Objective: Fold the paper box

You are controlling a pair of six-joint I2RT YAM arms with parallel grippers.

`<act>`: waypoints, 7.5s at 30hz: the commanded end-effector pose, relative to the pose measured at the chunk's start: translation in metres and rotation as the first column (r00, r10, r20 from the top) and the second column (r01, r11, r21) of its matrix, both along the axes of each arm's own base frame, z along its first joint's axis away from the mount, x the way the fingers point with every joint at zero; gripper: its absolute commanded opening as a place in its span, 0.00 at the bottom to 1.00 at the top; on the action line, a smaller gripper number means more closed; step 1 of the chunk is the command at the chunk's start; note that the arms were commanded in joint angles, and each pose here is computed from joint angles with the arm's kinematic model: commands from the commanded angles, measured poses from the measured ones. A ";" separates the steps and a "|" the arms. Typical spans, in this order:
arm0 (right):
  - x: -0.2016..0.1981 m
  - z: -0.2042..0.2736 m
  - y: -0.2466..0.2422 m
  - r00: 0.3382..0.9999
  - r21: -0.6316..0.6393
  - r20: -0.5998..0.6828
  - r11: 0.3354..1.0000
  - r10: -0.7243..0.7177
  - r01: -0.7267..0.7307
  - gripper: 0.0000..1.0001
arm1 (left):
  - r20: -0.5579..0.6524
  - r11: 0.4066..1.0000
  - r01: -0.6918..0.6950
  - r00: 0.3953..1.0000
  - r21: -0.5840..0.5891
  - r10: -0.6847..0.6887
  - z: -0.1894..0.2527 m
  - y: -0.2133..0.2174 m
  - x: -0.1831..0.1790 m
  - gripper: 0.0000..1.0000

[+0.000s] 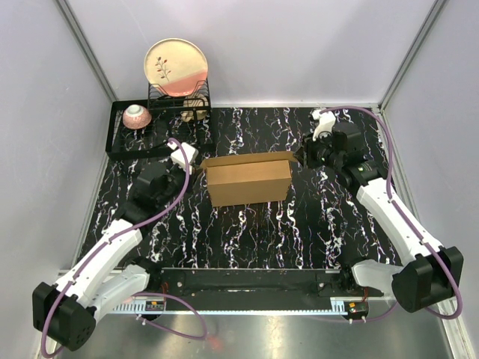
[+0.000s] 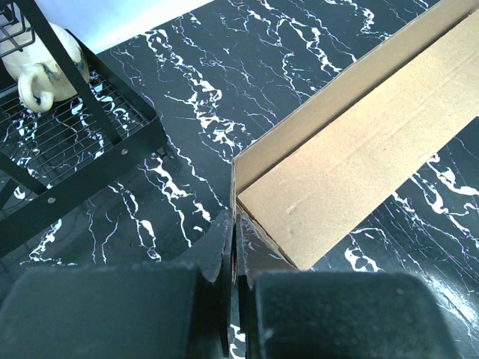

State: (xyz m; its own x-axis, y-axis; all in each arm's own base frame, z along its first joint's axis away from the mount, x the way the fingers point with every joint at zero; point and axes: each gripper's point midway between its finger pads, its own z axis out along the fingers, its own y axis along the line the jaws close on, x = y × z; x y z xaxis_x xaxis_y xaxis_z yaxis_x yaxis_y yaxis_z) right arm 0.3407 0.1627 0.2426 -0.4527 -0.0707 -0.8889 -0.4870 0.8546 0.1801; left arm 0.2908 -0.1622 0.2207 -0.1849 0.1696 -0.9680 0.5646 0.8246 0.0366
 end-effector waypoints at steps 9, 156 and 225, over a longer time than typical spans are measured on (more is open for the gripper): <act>0.004 -0.012 -0.002 0.998 -0.046 -0.051 0.999 -0.026 0.024 0.35 | 0.002 1.000 0.007 1.000 0.017 -0.007 0.005 -0.002 -0.001 0.00; -0.024 -0.085 -0.005 0.917 -0.025 -0.156 0.930 -0.366 0.367 0.00 | -0.250 0.942 -0.179 0.962 -0.285 0.107 0.047 -0.041 0.023 0.00; -0.030 -0.092 0.003 0.928 -0.096 -0.133 0.937 -0.348 0.337 0.00 | -0.484 0.726 -0.441 0.858 -0.527 0.170 0.000 -0.037 0.027 0.00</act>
State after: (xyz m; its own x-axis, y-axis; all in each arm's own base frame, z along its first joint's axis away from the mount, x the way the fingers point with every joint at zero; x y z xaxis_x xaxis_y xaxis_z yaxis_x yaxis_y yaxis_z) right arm 0.3380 0.1719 0.2061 -0.4148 0.1704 -0.8938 -0.1374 0.9593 0.2467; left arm 0.3284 -0.1849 0.2258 -0.4646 -0.5887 -0.6615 0.0749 0.7183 -0.6917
